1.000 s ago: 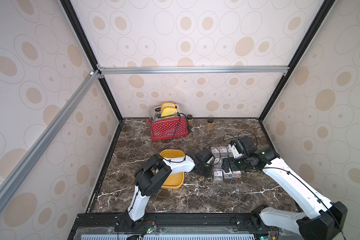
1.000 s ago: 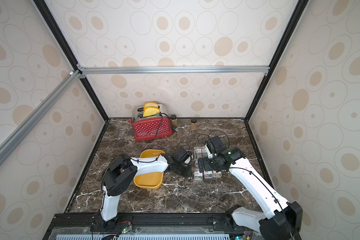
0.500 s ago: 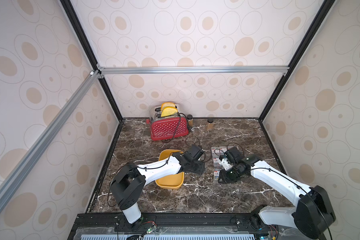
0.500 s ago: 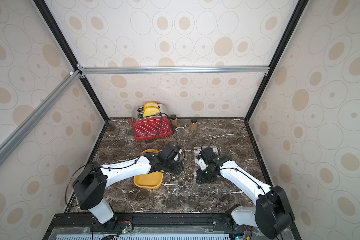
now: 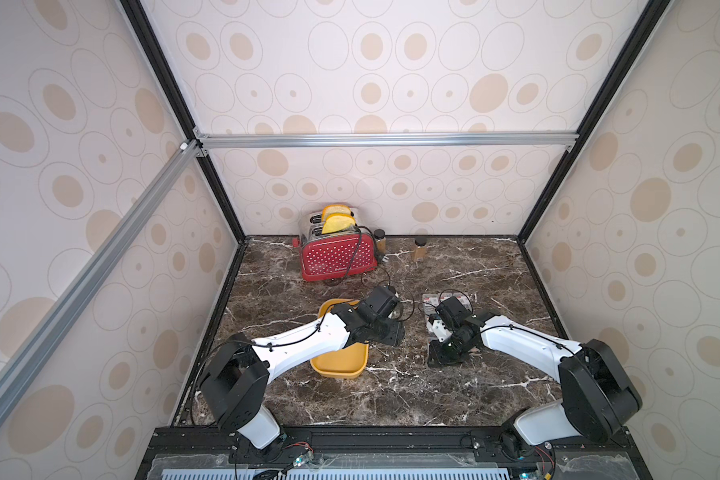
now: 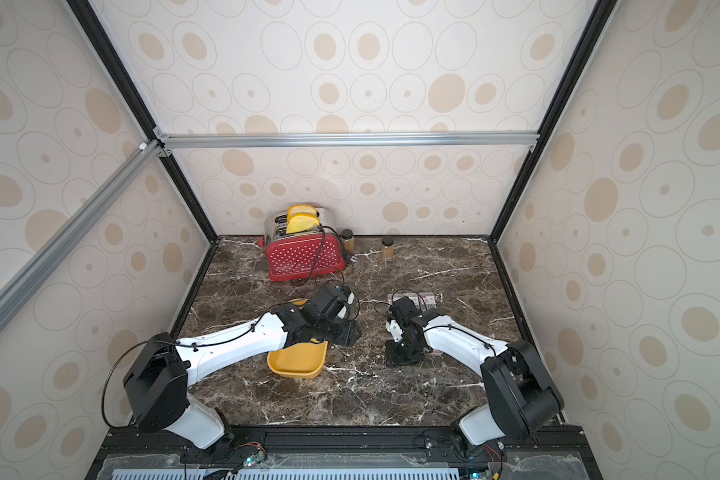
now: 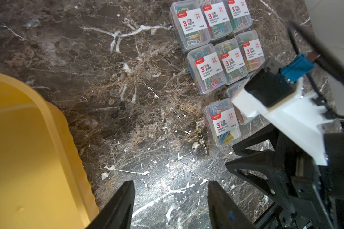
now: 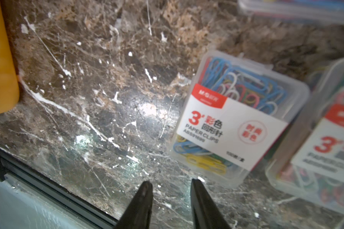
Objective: Take the paper clips out of the storage box
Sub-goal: Adjust the boxed paper clips at the center of the board.
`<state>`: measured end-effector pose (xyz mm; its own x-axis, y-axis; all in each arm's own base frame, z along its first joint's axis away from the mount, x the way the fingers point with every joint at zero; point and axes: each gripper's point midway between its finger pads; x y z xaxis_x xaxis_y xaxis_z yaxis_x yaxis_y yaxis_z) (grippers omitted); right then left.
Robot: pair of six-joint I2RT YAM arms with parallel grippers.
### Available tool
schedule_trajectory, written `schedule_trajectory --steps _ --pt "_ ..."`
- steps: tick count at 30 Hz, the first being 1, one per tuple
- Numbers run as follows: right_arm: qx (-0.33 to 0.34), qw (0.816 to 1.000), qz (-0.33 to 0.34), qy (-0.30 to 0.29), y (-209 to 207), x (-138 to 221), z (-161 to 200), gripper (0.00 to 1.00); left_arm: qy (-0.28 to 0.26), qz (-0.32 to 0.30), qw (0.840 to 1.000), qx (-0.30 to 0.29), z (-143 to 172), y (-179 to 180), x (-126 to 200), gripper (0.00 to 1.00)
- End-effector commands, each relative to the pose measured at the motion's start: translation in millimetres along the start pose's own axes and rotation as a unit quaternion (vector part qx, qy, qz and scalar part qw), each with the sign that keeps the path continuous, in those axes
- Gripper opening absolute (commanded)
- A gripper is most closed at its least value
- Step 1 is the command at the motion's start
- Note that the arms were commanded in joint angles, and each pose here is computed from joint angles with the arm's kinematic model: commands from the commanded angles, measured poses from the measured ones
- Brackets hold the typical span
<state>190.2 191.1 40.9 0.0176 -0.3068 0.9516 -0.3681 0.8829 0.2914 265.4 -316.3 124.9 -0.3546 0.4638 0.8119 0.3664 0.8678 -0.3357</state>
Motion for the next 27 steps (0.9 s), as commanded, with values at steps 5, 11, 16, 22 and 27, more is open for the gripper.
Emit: schedule_trajectory --steps 5,11,16,22,27 --pt "-0.005 0.999 0.031 0.003 -10.3 -2.3 0.3 0.37 0.006 0.003 1.000 -0.007 -5.2 -0.7 -0.7 0.62" --pt "-0.008 0.999 0.041 0.000 -13.5 -3.3 -3.8 0.37 0.006 0.004 1.000 -0.005 -6.8 1.3 -0.6 0.63" --pt "-0.008 0.999 0.045 -0.002 -13.4 -1.1 -7.5 0.37 0.005 0.006 1.000 -0.005 -6.8 2.6 1.0 0.65" --pt "-0.007 0.999 0.052 -0.011 -13.0 6.2 -11.9 0.37 -0.001 0.005 1.000 -0.009 -9.6 3.8 6.9 0.70" --pt "-0.002 0.999 0.050 -0.012 -9.9 16.0 -12.8 0.41 -0.005 0.004 1.000 -0.017 -12.4 3.9 15.0 0.82"
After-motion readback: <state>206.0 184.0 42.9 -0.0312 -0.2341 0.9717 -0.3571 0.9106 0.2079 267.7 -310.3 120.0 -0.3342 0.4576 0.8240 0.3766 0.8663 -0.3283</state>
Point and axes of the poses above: each gripper's point midway between its finger pads, its own x axis back along the fingers, its own y axis along the line the jaws close on, z = x × y, and after that the axes turned 2 degrees about x, right-handed
